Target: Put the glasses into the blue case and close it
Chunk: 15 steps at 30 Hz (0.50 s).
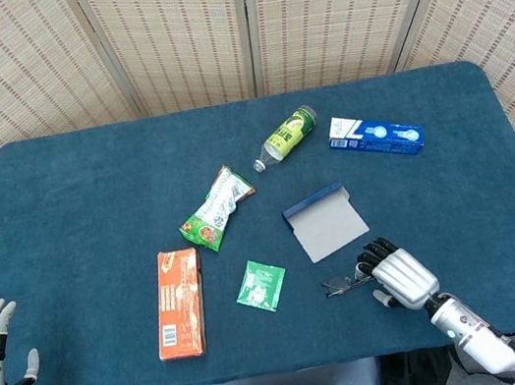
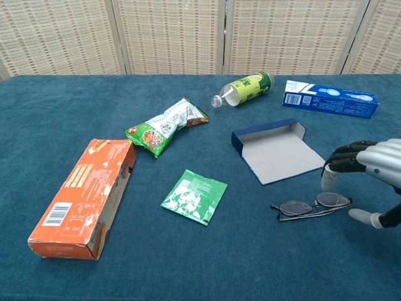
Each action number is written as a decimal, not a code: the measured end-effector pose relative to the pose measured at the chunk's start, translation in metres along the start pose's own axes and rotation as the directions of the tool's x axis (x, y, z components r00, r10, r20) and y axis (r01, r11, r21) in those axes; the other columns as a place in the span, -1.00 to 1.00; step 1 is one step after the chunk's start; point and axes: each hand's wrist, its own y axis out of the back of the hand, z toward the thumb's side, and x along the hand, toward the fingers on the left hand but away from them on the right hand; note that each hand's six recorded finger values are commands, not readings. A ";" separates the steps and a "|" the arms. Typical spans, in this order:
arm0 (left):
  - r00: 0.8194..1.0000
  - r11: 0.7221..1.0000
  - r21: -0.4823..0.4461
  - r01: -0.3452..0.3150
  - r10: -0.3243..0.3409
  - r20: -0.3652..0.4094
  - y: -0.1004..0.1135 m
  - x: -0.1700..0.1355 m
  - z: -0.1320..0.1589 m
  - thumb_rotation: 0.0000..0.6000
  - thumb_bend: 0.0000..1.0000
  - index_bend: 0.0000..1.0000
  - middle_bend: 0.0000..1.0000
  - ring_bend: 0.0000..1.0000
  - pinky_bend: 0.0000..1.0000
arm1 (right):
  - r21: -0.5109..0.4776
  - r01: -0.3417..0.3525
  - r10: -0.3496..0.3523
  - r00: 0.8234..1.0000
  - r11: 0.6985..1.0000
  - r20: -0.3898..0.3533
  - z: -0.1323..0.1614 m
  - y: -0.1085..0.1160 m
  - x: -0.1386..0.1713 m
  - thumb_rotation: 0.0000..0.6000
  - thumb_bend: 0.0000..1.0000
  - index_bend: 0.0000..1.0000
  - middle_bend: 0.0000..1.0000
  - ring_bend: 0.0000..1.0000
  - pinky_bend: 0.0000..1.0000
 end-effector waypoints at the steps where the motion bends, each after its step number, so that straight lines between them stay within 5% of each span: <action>1: 1.000 1.000 0.000 0.001 -0.001 -0.001 0.000 0.000 -0.001 1.00 -0.15 -0.84 -1.00 -1.00 -1.00 | 0.002 -0.003 0.003 1.000 1.000 -0.003 0.001 -0.002 -0.004 1.00 -0.31 -0.29 -0.52 -0.76 -0.75; 15: 1.000 1.000 -0.001 0.006 -0.006 -0.021 -0.003 -0.004 -0.008 1.00 -0.15 -0.84 -1.00 -1.00 -1.00 | 0.029 -0.044 0.045 0.998 0.999 -0.039 0.013 -0.016 -0.043 1.00 -0.28 -0.22 -0.54 -0.78 -0.75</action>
